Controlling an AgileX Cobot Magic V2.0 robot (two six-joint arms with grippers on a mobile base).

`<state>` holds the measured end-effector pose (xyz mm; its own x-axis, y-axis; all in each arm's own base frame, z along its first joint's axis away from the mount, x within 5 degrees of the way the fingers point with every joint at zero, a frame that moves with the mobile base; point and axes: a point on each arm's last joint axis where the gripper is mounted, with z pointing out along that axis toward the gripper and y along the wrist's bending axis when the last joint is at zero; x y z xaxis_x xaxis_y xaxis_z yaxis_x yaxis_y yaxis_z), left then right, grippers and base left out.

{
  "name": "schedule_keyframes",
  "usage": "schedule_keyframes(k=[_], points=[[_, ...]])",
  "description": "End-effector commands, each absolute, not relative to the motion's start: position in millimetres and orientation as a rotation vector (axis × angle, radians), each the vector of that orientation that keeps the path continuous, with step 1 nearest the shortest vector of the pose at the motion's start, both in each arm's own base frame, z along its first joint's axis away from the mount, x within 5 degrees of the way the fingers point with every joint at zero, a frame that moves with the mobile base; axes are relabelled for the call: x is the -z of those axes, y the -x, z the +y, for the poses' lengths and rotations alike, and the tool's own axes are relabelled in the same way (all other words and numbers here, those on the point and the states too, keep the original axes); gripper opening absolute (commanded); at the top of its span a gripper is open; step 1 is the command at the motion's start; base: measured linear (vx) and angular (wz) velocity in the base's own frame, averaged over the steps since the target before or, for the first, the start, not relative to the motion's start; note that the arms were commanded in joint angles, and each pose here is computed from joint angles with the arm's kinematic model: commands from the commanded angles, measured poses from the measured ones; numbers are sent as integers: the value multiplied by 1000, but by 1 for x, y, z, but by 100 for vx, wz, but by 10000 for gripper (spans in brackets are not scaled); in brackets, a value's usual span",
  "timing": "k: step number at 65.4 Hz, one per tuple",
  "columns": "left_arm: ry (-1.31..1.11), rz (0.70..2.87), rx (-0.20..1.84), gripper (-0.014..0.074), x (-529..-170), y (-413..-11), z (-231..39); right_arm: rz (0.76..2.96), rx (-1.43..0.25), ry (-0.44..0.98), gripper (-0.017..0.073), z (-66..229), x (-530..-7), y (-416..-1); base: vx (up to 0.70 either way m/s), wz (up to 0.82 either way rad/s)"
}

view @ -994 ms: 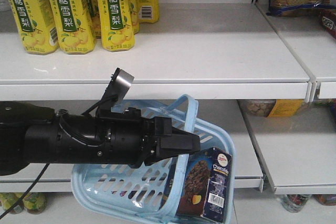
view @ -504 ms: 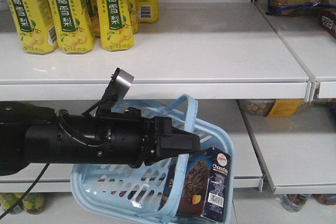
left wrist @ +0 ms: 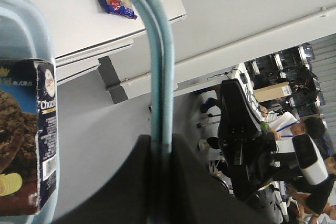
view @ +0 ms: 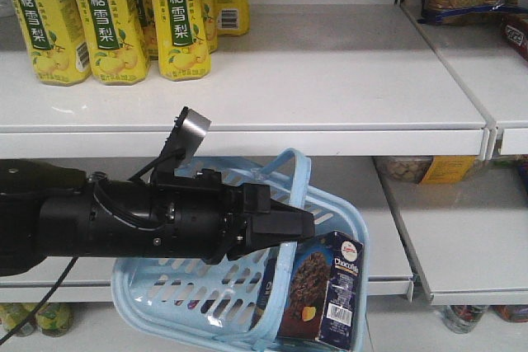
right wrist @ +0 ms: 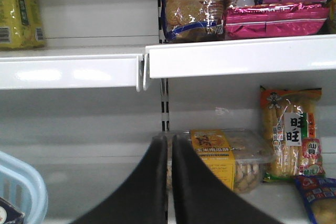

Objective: Left arm holds basket, right arm returns cookies

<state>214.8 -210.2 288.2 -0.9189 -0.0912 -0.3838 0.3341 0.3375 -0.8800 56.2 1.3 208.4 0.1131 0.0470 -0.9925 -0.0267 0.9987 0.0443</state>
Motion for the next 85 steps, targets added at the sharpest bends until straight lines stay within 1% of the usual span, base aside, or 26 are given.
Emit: schedule_keyframes(k=[1, 13, 27, 34, 46, 54, 57, 85], points=[[-173, 2097, 1721, -3, -319, -214, -209, 1338, -46, -6, -9, 2, -221, -53, 0, 0], [-173, 2097, 1721, -3, -319, -214, -209, 1377, -47, -14, -9, 1, -250, -58, 0, 0], [-173, 2097, 1721, -3, -319, -214, -209, 1521, -42, -21, -9, 1, -279, -84, 0, 0], [-173, 2097, 1721, -3, -319, -214, -209, 1585, -48, -28, -9, 1, -278, -98, 0, 0], [-173, 2097, 1721, -3, -319, -214, -209, 1631, -54, -30, -9, 2, -273, -112, 0, 0], [-173, 2097, 1721, -3, -319, -214, -209, 1671, -133, -124, -8, 2, -268, -118, 0, 0], [-173, 2097, 1721, -3, -319, -214, -209, 1672, -143, -135, -7, 2, -268, -120, 0, 0], [-173, 2097, 1721, -3, -319, -214, -209, 1650, -117, -102, 14, 2, -269, -122, 0, 0]])
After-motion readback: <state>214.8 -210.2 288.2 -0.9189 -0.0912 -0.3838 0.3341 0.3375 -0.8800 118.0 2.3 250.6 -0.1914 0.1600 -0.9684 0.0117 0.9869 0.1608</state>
